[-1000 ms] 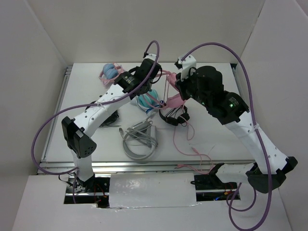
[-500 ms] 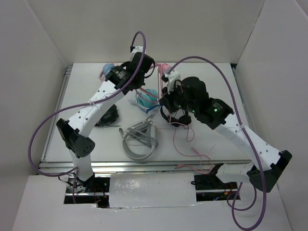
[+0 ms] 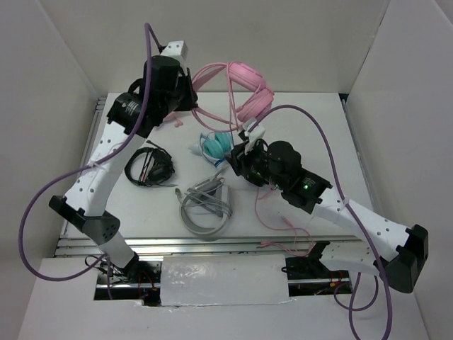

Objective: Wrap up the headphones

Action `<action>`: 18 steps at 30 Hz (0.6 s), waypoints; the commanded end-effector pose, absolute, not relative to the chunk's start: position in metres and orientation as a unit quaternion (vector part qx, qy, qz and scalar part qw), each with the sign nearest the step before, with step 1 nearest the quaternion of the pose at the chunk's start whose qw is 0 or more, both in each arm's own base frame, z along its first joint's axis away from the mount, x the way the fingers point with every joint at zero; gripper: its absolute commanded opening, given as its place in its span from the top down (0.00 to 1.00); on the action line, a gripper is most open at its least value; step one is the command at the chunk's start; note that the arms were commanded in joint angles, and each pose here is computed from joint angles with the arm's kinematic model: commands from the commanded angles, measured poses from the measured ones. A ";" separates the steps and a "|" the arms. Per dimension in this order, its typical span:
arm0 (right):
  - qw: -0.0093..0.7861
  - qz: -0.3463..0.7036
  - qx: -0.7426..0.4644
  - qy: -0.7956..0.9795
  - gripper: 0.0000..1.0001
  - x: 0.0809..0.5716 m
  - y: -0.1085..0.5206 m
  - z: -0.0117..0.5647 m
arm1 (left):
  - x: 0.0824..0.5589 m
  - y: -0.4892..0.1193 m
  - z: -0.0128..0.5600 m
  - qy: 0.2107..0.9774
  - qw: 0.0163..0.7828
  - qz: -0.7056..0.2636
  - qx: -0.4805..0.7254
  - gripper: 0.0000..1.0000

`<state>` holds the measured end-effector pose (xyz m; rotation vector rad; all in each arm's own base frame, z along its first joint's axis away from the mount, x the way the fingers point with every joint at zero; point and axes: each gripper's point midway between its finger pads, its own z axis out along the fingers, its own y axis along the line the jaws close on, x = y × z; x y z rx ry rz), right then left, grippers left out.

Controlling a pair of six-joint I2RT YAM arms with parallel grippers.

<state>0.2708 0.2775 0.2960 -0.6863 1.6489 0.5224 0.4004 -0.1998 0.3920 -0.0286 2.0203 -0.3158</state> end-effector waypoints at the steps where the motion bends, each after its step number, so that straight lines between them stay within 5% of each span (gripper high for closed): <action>1: 0.696 0.243 -0.262 0.623 0.46 0.274 0.278 0.363 | 0.374 -0.221 0.494 0.754 0.604 -0.259 0.009 1.00; 6: 0.733 0.193 -0.204 0.620 0.33 0.298 0.264 0.362 | 0.353 -0.217 0.521 0.732 0.620 -0.281 0.028 1.00; 18: 0.659 0.147 -0.165 0.719 0.39 0.322 0.211 0.247 | 0.280 -0.199 0.581 0.663 0.663 -0.337 0.089 1.00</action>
